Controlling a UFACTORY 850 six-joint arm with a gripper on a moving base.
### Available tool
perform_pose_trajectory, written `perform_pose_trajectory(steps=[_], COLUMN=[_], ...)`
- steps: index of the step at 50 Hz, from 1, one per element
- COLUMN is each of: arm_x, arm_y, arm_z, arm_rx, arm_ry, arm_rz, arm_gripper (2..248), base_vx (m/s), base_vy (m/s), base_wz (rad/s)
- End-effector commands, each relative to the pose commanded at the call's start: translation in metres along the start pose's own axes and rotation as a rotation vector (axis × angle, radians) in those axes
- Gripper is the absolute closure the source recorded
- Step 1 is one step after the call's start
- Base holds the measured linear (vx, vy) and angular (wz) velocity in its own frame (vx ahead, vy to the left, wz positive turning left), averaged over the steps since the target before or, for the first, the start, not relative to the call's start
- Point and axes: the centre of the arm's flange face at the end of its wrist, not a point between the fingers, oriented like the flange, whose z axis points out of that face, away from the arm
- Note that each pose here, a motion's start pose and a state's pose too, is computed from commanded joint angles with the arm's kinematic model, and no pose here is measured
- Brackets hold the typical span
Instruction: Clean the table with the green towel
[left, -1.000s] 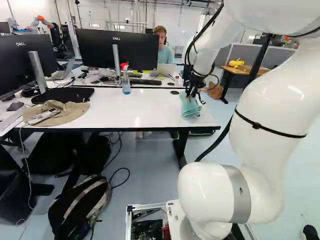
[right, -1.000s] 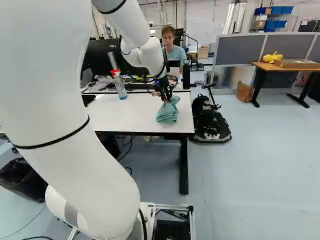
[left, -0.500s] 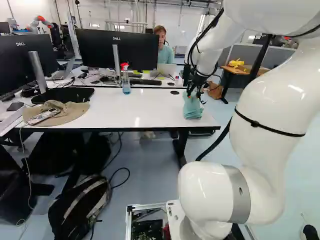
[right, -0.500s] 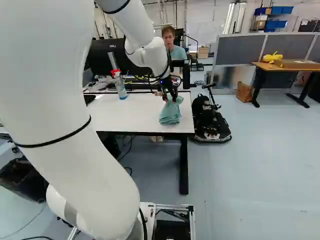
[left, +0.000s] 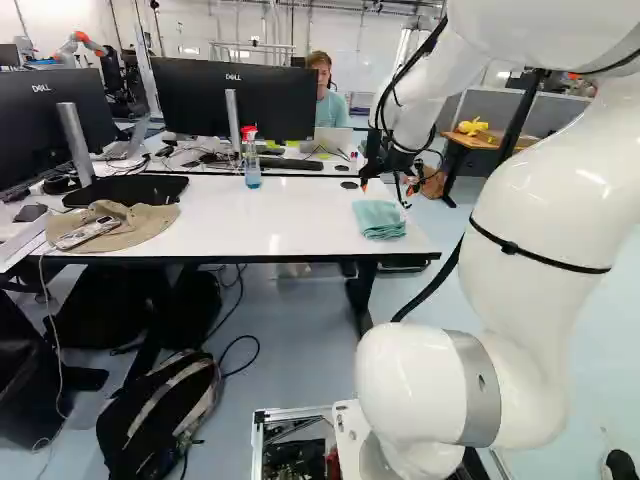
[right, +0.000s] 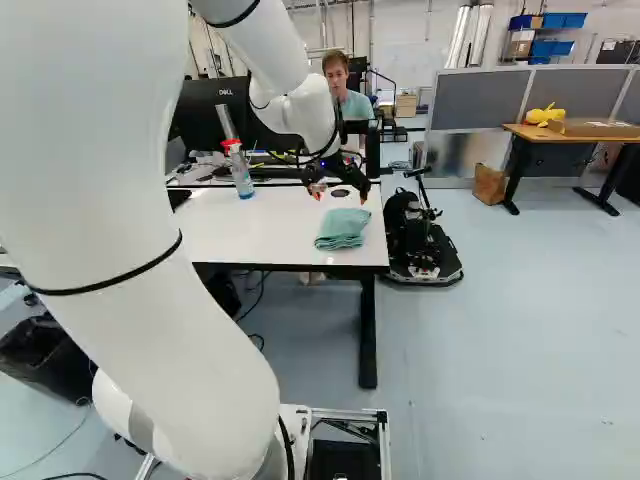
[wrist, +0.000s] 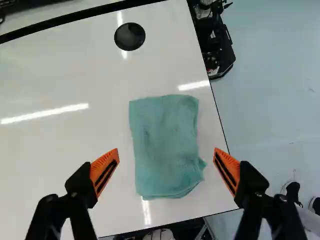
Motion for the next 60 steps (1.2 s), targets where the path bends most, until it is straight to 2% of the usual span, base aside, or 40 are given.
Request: perform_pose_trajectory(steps=[13,33,60], arm_x=[0.0,0.002,-0.012], arm_y=[0.0,-0.004,-0.045], arm_z=[-0.002,-0.028,-0.037], arm_rx=[0.0,0.004,0.045], arm_ry=[0.004,0.051,0.052], arm_rz=[0.0,-0.007,-0.08], arm_gripper=[3,3,3], base_vx=[0.0,0.0,0.0], base_vy=[0.0,0.0,0.0], base_wz=[0.0,0.0,0.0])
